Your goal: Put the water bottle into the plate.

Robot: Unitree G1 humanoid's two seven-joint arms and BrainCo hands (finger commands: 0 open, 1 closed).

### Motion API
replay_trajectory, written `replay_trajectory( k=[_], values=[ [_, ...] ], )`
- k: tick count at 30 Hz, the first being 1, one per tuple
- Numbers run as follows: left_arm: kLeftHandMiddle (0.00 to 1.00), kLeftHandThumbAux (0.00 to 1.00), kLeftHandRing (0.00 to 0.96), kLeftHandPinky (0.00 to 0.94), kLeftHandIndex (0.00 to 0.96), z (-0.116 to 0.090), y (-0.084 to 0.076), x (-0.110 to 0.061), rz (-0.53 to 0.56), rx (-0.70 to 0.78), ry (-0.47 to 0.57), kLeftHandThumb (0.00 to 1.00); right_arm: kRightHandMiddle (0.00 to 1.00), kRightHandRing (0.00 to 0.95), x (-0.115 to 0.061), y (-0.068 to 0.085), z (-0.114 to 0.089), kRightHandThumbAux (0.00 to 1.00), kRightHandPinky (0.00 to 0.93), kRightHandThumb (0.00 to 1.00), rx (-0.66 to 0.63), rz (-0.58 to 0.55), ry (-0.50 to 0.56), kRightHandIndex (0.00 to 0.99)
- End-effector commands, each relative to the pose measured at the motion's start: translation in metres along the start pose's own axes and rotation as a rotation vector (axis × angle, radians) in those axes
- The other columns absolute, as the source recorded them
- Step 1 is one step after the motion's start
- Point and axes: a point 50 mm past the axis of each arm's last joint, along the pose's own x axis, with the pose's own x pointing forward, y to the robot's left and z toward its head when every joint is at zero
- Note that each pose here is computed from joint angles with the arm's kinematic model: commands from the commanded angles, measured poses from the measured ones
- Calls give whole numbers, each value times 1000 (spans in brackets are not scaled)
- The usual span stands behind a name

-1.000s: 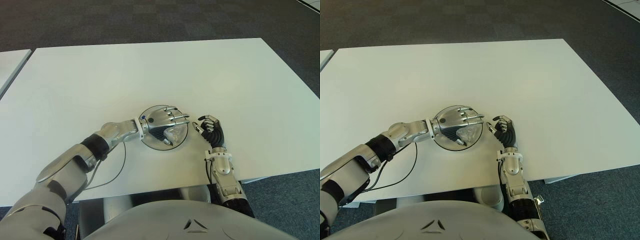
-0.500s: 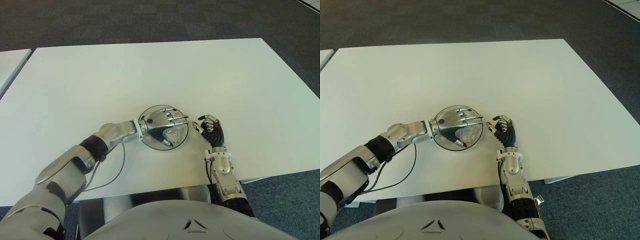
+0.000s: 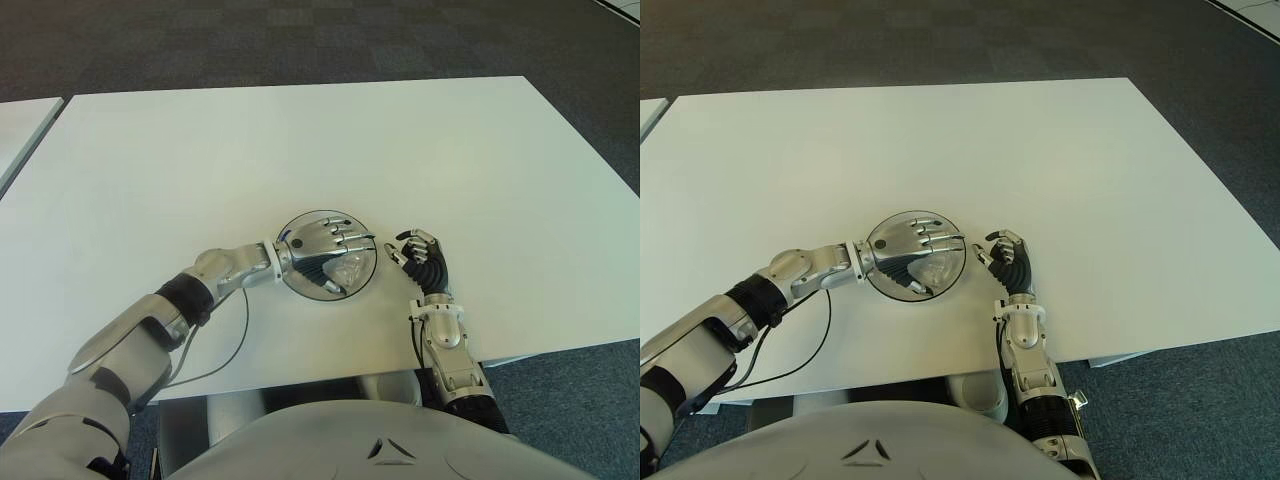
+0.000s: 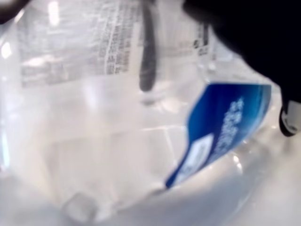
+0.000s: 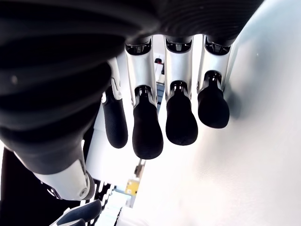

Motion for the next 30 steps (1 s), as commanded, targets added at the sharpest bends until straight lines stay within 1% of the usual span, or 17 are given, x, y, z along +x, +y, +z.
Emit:
replay_trajectory(
  k=[1, 12, 19, 24, 30],
  values=[
    [0, 355, 0, 0, 0, -2, -3, -5, 12, -72, 17, 110, 740, 735, 0, -1, -2, 729, 727, 705, -4, 0, 6, 436],
    [0, 358, 0, 0, 0, -5, 8, -6, 81, -118, 23, 132, 743, 739, 0, -1, -1, 729, 734, 706, -10, -2, 3, 436],
    [0, 351, 0, 0, 0, -7, 13, -8, 118, -140, 37, 100, 748, 740, 0, -1, -1, 729, 737, 706, -13, -4, 7, 436],
    [0, 349, 0, 0, 0, -10, 20, -10, 136, -157, 46, 79, 745, 740, 0, -1, -1, 729, 743, 706, -14, -4, 8, 436],
    [0, 347, 0, 0, 0, -11, 25, -12, 168, -170, 53, 83, 738, 732, 0, -1, -1, 728, 729, 706, -17, -4, 13, 436]
  ],
)
